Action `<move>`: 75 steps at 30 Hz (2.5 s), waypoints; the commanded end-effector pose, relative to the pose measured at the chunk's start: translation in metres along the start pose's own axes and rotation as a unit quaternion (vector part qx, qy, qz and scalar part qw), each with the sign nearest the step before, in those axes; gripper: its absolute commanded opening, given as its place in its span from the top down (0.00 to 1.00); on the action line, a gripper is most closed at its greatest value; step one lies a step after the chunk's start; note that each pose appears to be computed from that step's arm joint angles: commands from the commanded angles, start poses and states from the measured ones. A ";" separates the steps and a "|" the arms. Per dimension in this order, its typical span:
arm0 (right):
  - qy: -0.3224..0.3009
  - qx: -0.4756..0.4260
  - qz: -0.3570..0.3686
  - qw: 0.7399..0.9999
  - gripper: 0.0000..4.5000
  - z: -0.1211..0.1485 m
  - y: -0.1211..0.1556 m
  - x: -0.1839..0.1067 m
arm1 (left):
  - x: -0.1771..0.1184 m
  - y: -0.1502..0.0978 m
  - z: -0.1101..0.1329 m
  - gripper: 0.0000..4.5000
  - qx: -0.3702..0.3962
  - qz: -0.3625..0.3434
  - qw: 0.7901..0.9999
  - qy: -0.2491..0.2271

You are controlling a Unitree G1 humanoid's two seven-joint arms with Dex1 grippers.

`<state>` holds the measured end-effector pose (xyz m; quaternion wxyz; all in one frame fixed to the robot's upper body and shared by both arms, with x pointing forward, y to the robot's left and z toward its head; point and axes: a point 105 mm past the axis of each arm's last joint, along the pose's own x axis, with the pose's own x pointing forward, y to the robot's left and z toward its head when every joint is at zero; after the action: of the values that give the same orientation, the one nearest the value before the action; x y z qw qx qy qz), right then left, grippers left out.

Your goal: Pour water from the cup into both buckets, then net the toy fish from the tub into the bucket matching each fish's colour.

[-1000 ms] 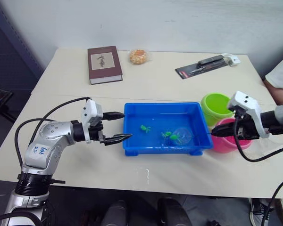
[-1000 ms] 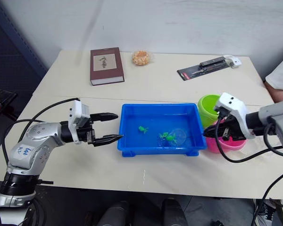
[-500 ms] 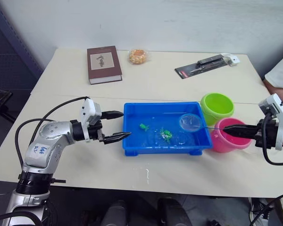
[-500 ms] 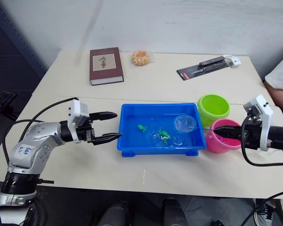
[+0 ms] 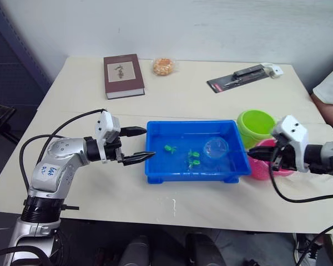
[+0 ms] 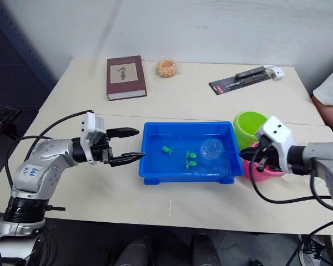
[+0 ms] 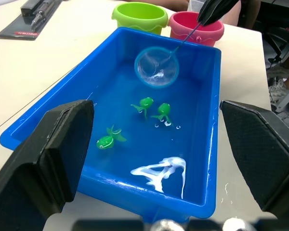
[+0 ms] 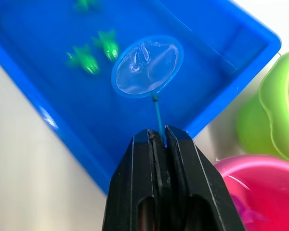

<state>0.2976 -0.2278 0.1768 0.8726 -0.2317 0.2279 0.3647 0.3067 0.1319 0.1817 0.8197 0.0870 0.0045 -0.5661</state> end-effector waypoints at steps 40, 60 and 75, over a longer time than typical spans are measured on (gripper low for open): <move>-0.042 -0.141 0.107 0.983 1.00 0.035 0.061 0.060 | -0.036 -0.015 -0.004 0.00 -0.001 0.000 0.999 0.049; -0.147 0.101 0.037 0.983 1.00 0.026 0.006 -0.027 | -0.019 -0.014 0.018 0.00 -0.004 0.002 1.000 -0.018; -0.149 0.083 -0.232 0.958 1.00 -0.010 -0.077 -0.100 | 0.007 -0.001 0.039 0.00 0.010 -0.003 0.997 -0.080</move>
<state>0.2854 -0.3283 0.2366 0.9712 -0.1165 0.0924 0.1859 0.3043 0.1223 0.2116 0.8189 0.0389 -0.0484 -0.5706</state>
